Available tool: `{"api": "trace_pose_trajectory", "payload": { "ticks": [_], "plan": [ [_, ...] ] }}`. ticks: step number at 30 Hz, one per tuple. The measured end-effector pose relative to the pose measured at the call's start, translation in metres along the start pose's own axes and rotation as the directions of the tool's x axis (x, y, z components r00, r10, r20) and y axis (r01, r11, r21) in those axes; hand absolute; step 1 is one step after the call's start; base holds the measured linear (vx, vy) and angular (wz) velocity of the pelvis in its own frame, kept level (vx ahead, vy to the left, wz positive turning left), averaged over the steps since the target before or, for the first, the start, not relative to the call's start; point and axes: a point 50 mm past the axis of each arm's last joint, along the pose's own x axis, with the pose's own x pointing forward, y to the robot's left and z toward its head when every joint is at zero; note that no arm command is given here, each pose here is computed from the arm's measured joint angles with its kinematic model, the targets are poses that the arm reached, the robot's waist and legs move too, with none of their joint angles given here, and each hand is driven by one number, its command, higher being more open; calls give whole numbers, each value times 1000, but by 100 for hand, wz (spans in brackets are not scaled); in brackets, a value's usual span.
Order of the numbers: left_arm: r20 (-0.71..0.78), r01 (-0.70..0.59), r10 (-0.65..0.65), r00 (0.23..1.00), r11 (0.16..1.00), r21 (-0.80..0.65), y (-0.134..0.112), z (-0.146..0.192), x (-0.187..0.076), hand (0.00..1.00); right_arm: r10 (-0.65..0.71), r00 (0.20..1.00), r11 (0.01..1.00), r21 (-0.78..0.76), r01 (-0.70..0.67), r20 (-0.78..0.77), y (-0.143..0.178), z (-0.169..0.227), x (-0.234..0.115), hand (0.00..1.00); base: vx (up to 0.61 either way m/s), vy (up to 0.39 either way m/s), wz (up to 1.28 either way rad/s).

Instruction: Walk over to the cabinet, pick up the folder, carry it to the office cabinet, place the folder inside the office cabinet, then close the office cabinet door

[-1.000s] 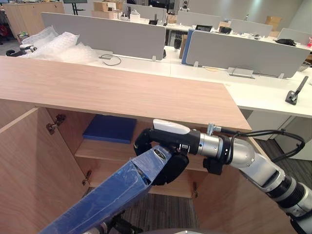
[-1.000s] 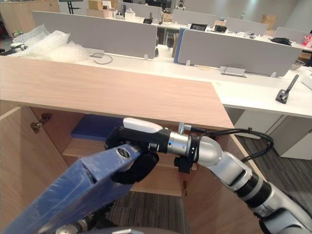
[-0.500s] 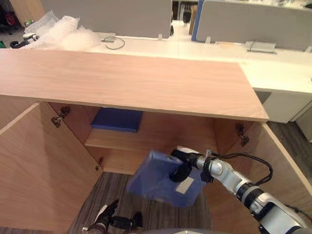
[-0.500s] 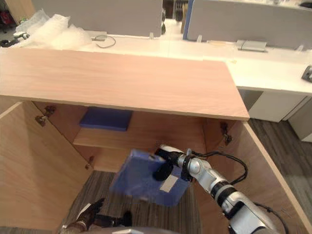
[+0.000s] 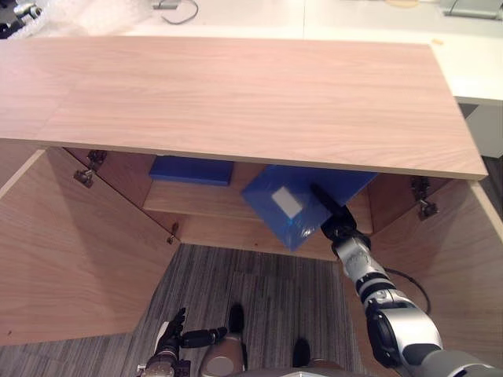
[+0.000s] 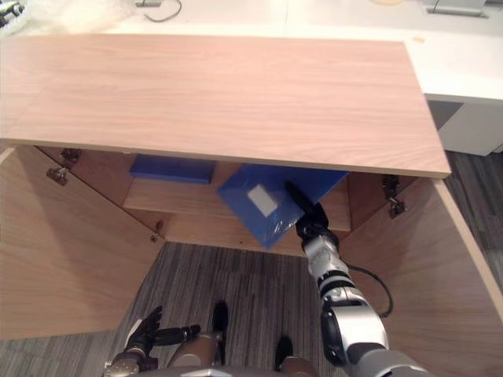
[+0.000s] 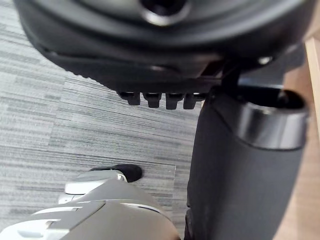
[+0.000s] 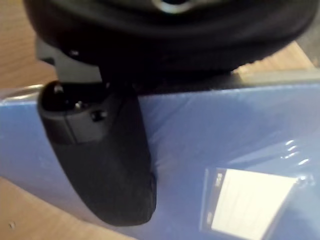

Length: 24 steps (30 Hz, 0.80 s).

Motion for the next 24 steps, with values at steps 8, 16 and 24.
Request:
{"api": "trace_pose_trajectory", "payload": {
  "ticks": [8, 16, 24],
  "plan": [
    [98, -16, 24, 995, 996, -87, -7, 22, 0, 100, 242, 941, 919, 255, -300, 236, 81, 51, -3, 0, -7, 61, 6],
    [205, -20, 44, 978, 993, -118, -3, 49, 1, 100, 328, 869, 855, 275, -439, 369, 146, 97, -13, 0, -61, 19, 18],
    [89, -32, 39, 995, 996, -78, -7, 34, 4, 100, 361, 823, 815, 281, -507, 439, 190, 131, -27, 0, -84, 4, 14]
  ]
}}
